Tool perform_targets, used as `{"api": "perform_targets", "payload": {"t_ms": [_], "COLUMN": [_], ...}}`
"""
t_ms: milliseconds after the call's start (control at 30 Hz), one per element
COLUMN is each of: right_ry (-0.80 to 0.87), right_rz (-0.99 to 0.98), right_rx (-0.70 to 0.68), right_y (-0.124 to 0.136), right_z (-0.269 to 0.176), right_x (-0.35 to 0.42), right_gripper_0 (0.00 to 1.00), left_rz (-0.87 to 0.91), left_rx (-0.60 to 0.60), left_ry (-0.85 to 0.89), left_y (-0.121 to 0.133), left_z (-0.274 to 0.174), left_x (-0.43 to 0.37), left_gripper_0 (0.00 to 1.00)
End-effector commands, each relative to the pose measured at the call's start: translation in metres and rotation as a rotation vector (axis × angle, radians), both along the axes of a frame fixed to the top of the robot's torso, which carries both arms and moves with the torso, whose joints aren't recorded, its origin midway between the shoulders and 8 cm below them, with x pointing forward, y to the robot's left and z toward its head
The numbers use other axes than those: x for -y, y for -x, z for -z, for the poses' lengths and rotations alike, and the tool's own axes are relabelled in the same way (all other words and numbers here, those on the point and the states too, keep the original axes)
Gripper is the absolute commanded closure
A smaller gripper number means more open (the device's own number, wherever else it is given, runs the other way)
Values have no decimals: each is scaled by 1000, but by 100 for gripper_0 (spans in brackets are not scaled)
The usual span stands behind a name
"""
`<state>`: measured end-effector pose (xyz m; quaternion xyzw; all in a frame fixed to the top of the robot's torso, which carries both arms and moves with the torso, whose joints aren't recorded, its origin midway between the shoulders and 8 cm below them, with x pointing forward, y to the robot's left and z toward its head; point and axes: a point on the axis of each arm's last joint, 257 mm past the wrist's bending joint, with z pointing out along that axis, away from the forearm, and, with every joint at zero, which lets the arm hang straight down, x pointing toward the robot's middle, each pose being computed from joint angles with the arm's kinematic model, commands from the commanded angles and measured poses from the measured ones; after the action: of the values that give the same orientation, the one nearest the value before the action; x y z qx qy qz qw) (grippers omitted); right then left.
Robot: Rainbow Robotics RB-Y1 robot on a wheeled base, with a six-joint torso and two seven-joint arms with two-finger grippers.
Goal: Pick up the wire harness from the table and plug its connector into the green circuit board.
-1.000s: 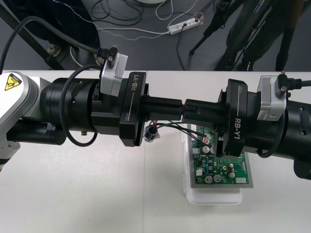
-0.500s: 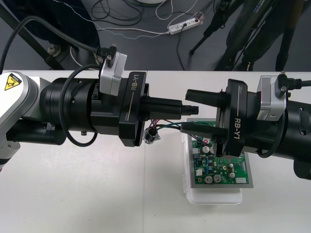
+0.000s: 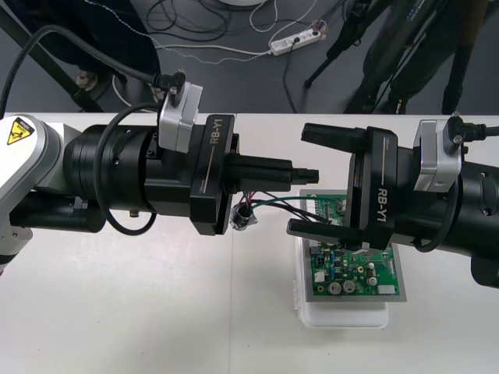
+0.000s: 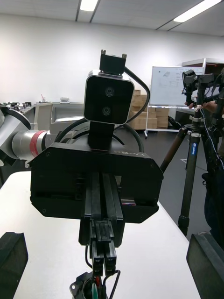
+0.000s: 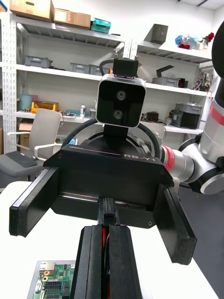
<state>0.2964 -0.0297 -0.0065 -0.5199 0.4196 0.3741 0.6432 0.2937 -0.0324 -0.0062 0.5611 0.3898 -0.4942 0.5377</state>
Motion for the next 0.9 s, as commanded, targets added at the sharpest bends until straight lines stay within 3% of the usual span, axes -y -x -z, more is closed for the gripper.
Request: {"api": "perform_targets", "payload": {"t_ms": [33, 633, 900], "right_ry": [-20, 62, 95], "right_rz": [21, 40, 41], "right_rx": [68, 78, 21], "right_y": [-2, -6, -7], "right_z": [-8, -2, 7], "right_x": [4, 28, 36], "right_gripper_0": [0, 0, 0], "left_rz": [31, 12, 1], "left_rx": [91, 75, 66], "left_ry": [37, 18, -4], "left_y": [12, 6, 3], "left_z": [-22, -14, -8], "left_x": [9, 1, -8], "left_gripper_0": [100, 100, 100]}}
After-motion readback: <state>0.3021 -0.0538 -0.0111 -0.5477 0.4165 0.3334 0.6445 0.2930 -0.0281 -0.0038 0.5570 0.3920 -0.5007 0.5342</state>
